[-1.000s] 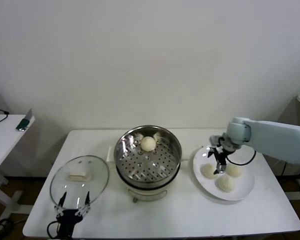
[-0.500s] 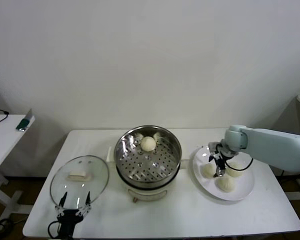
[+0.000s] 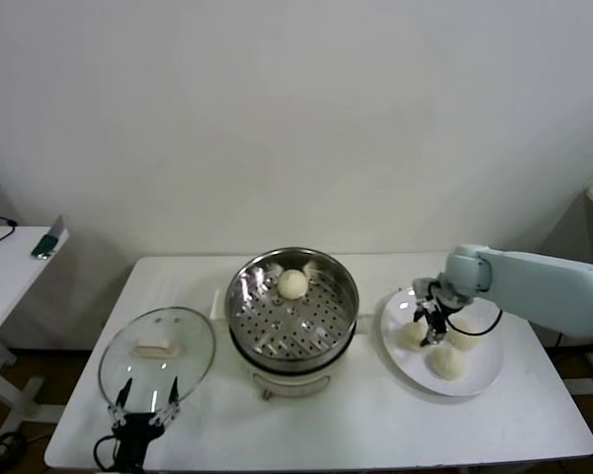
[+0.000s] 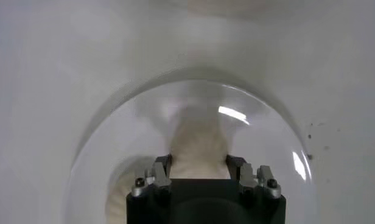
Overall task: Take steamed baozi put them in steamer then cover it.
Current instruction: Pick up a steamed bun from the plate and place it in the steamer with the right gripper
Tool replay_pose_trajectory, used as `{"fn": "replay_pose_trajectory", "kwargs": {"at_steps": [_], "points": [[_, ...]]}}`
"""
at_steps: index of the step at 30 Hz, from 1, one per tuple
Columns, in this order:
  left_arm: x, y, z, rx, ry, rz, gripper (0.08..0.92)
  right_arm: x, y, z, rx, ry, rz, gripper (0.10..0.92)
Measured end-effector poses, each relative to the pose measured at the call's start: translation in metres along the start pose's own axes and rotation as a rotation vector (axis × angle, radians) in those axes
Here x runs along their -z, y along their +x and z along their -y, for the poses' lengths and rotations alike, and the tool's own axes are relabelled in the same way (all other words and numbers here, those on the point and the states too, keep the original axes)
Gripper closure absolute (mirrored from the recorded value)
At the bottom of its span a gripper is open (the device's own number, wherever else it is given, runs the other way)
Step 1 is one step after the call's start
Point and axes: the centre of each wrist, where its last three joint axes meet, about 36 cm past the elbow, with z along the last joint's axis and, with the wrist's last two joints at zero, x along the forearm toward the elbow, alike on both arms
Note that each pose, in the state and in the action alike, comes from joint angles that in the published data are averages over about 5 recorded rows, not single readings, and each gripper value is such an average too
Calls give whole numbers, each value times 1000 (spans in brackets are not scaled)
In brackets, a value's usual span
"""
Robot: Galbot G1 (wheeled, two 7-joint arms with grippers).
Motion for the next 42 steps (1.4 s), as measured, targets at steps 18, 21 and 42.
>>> {"fn": "replay_pose_trajectory", "kwargs": {"at_steps": [18, 21, 42], "points": [[8, -6, 9, -17, 12, 19, 177, 184, 215, 38, -166, 136, 195, 411], [9, -6, 9, -16, 14, 21, 177, 225, 212, 33, -164, 163, 214, 411], [6, -9, 9, -9, 22, 16, 177, 339, 73, 6, -95, 233, 144, 411]]}}
